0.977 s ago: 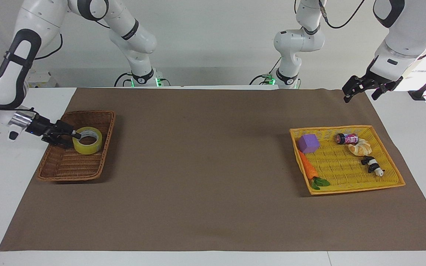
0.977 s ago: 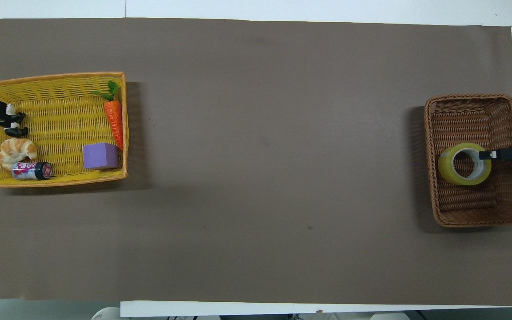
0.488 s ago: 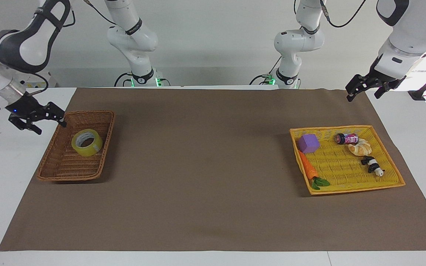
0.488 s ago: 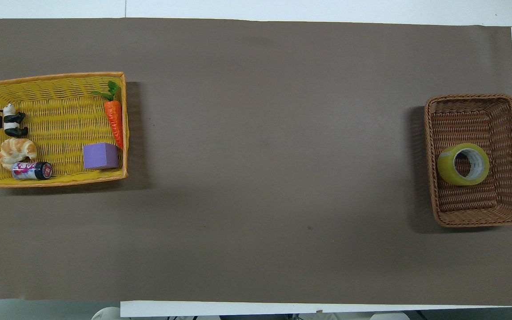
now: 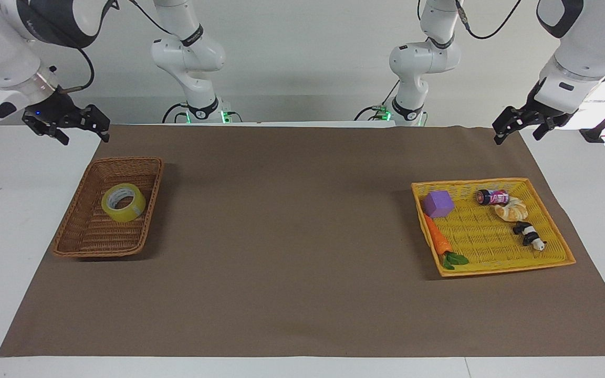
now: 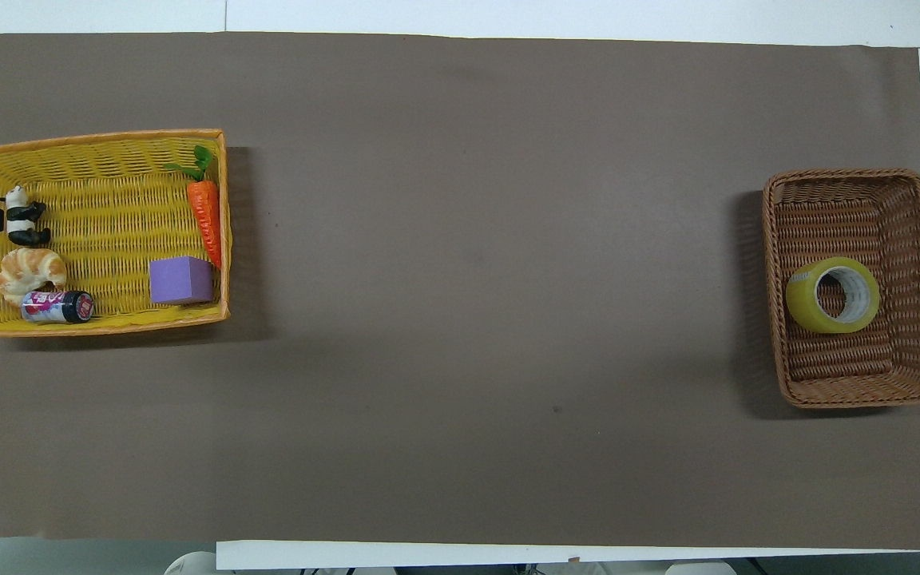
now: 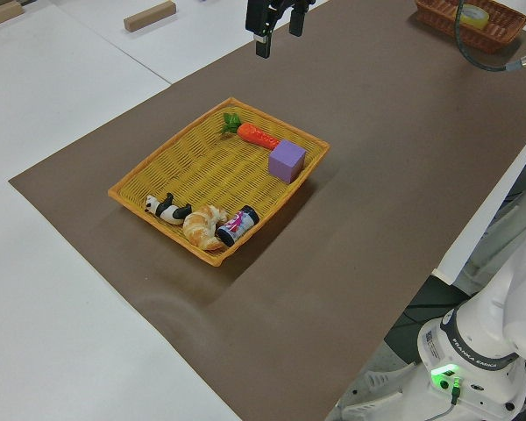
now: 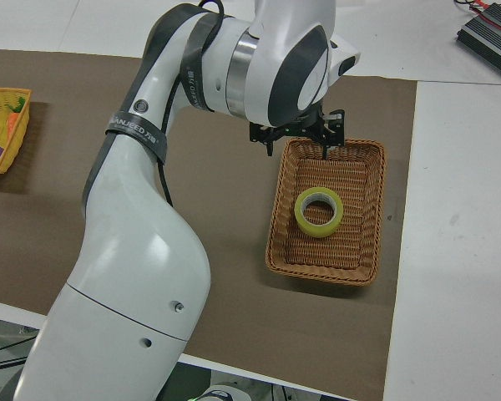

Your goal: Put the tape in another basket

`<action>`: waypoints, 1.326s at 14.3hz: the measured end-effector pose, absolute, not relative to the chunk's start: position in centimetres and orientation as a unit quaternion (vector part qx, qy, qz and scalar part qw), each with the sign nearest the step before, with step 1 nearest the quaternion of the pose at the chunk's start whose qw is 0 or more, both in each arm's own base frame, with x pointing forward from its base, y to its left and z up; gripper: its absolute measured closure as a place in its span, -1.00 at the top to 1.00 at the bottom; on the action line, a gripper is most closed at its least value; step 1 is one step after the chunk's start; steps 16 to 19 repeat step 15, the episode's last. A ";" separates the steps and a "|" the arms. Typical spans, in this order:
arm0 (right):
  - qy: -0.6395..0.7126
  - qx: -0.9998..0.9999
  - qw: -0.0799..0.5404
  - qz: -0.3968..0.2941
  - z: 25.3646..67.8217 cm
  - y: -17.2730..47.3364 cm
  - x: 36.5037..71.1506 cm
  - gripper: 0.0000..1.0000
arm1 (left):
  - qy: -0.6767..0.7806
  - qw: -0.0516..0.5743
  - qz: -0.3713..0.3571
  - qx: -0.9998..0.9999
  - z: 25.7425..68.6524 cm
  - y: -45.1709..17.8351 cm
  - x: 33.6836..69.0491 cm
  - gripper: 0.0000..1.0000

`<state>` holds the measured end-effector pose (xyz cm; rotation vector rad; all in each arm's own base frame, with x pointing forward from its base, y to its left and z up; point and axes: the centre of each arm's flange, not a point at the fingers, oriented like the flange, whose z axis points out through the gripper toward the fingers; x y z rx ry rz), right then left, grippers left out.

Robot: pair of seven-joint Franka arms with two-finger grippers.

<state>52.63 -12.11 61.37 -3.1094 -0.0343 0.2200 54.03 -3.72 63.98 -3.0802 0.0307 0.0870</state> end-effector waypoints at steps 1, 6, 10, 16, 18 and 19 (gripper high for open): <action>-0.009 -0.997 0.012 0.073 61.5 -12.0 52.7 1.00 | 0.011 0.030 0.029 -0.999 63.9 -3.9 54.0 1.00; -0.006 -0.997 0.006 0.075 61.6 -8.7 53.2 1.00 | 0.015 0.028 0.030 -0.999 63.9 -4.3 54.0 1.00; 0.001 -0.998 0.007 0.062 62.9 -8.9 52.1 1.00 | 0.016 0.022 0.031 -0.999 63.7 -4.5 54.0 1.00; 0.003 -0.998 0.002 0.061 63.1 -9.3 51.6 1.00 | 0.002 0.021 0.035 -0.999 63.5 -3.0 54.1 1.00; 0.003 -0.998 0.002 0.061 63.1 -9.3 51.6 1.00 | 0.002 0.021 0.035 -0.999 63.5 -3.0 54.1 1.00; 0.003 -0.998 0.002 0.061 63.1 -9.3 51.6 1.00 | 0.002 0.021 0.035 -0.999 63.5 -3.0 54.1 1.00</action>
